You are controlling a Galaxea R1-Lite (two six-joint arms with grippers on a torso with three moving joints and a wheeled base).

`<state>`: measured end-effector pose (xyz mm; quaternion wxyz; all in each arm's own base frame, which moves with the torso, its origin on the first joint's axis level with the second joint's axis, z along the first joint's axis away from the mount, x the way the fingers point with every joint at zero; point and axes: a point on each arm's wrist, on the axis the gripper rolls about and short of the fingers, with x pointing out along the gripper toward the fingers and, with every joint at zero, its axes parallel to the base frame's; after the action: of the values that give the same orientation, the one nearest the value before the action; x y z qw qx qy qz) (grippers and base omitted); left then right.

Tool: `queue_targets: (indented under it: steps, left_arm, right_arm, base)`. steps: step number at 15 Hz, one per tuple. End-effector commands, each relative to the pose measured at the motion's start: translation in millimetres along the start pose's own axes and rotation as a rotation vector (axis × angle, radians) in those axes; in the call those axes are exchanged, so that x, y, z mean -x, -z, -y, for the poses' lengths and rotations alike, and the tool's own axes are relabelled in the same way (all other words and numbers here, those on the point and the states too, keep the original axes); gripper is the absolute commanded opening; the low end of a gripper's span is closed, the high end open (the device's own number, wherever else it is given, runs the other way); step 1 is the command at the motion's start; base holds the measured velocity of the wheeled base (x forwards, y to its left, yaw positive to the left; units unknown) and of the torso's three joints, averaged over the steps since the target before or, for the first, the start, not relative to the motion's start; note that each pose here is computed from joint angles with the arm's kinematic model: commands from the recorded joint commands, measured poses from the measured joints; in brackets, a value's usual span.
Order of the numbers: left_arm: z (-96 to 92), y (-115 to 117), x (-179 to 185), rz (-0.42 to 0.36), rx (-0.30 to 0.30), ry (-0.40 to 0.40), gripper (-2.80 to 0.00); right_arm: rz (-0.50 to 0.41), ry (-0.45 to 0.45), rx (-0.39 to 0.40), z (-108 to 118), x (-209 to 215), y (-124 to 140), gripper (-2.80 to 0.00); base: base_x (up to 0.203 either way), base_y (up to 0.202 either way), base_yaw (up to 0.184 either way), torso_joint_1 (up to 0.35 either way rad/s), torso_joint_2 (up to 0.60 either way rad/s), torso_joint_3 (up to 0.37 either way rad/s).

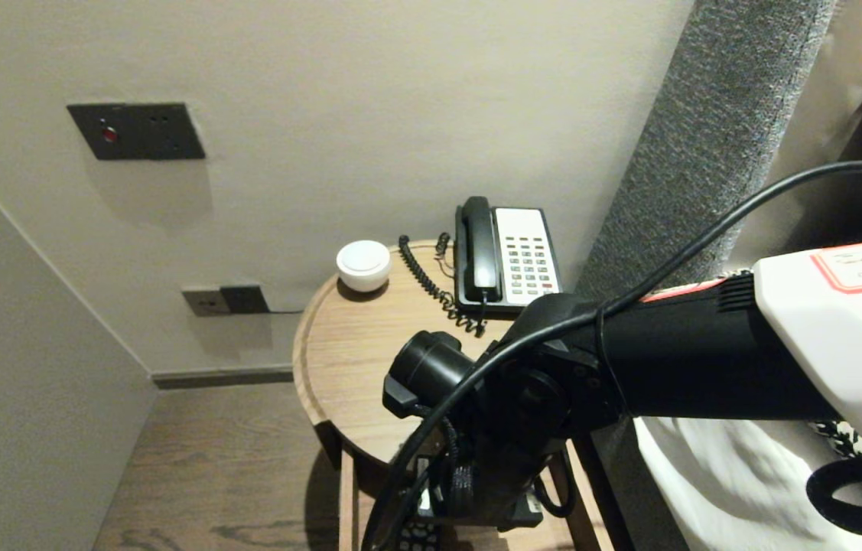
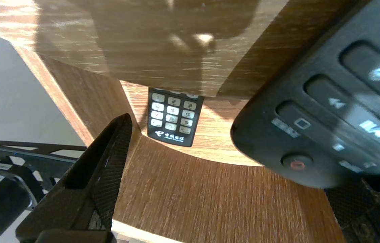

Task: Take the remote control out of the drawer one by one and place them on the table

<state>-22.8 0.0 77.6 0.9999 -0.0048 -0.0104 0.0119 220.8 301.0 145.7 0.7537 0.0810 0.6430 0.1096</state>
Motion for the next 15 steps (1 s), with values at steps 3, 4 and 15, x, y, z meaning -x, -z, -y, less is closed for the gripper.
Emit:
queue_targets:
  steps: [3, 4, 15]
  left_arm:
    - [0.0, 0, 0, 0.004, 0.001, -0.001, -2.80]
    - [0.0, 0, 0, 0.003, 0.001, -0.001, -2.80]
    - [0.0, 0, 0, 0.002, 0.000, -0.001, -2.80]
  right_arm:
    - [-0.010, 0.012, -0.005, 3, -2, 3, 0.00]
    - [-0.010, 0.011, -0.003, 2, -3, 3, 0.00]
    - [-0.019, 0.010, 0.015, 2, -18, 12, 0.00]
  base:
    - [0.000, 0.000, 0.000, 0.000, 0.00, 0.000]
    - [0.000, 0.000, 0.000, 0.000, 0.00, 0.000]
    - [0.000, 0.000, 0.000, 0.000, 0.00, 0.000]
